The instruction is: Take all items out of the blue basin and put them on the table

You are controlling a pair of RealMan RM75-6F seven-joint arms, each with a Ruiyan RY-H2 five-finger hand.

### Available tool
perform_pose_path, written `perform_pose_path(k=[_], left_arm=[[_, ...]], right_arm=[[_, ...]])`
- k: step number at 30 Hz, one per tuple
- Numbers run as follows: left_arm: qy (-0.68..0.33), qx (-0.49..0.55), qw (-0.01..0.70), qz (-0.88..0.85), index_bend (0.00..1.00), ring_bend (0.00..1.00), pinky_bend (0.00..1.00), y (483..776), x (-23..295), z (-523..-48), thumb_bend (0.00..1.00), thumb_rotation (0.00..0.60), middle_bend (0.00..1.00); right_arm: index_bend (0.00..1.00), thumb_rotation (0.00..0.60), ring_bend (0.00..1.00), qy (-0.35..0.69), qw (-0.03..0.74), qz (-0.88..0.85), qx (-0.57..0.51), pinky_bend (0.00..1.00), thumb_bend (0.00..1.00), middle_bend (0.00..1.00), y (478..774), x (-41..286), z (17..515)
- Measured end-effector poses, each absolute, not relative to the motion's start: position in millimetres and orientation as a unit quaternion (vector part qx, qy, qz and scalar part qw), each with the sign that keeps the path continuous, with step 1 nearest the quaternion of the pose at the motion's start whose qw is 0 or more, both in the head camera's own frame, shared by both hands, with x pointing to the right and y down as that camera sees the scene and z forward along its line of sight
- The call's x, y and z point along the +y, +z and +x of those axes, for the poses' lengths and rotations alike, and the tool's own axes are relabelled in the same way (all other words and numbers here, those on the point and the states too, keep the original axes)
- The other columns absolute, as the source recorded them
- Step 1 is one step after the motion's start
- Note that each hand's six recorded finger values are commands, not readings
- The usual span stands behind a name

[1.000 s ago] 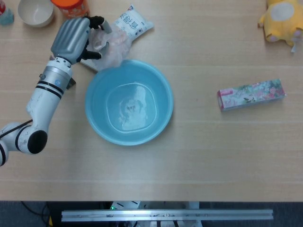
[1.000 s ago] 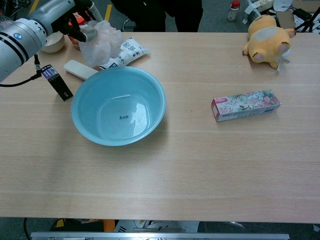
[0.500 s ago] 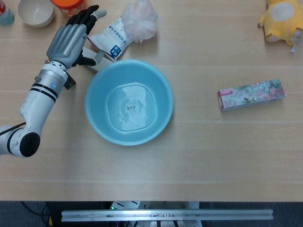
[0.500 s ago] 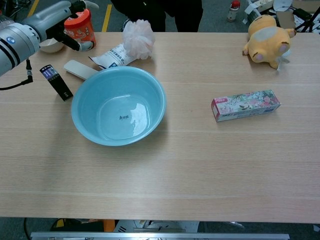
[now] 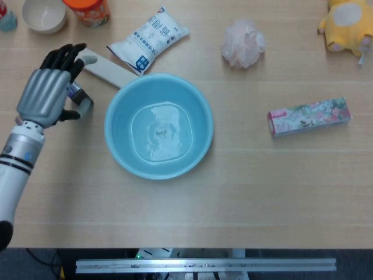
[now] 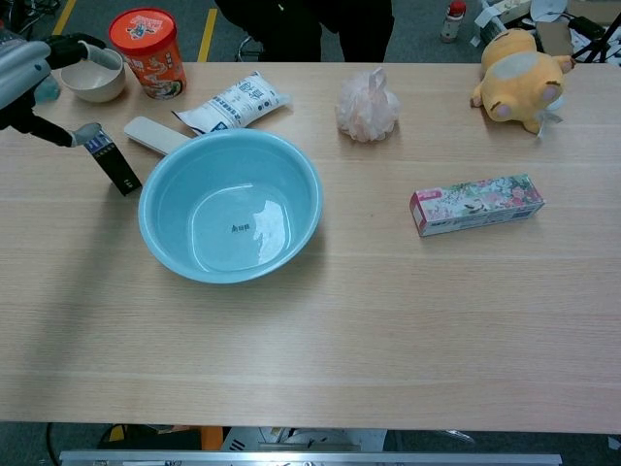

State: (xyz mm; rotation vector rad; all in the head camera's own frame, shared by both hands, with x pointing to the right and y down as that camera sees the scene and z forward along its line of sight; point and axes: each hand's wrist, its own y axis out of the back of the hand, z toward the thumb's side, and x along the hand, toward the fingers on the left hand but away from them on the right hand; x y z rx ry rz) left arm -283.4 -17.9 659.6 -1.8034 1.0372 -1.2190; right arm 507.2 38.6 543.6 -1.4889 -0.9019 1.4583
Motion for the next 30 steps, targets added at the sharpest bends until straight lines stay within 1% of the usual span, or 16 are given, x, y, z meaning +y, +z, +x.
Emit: perform_pose_path(k=[9, 13, 19, 23, 30], left_arm=[[-0.527, 0.452, 0.342, -0.634, 0.21, 0.01, 0.09, 638, 35, -351, 0.34, 0.6, 0.1], [-0.539, 0.48, 0.332, -0.607, 0.22, 0.02, 0.09, 628, 61, -374, 0.34, 0.6, 0.11], [-0.545, 0.51, 0.33, -0.578, 0.23, 0.03, 0.09, 613, 95, -394, 0.34, 0.6, 0.13], [-0.544, 0.521, 0.323, -0.573, 0.23, 0.03, 0.09, 607, 108, -398, 0.34, 0.6, 0.13], [-0.543, 0.522, 0.325, -0.572, 0.23, 0.03, 0.09, 602, 114, -402, 0.34, 0.6, 0.13]], right_arm=[[0.02, 0.6, 0.11, 0.59, 0.43, -0.585, -0.353, 0.26, 0.05, 0.23, 558, 47, 508], [0.03, 0.6, 0.12, 0.585, 0.436, -0.581, -0.36, 0.26, 0.05, 0.23, 554, 49, 506], [0.03, 0.6, 0.12, 0.576, 0.445, -0.577, -0.37, 0.26, 0.05, 0.24, 547, 54, 503], [0.03, 0.6, 0.12, 0.574, 0.444, -0.578, -0.372, 0.26, 0.05, 0.24, 546, 56, 503], [0.03, 0.6, 0.12, 0.57, 0.449, -0.577, -0.375, 0.26, 0.05, 0.24, 540, 58, 501]])
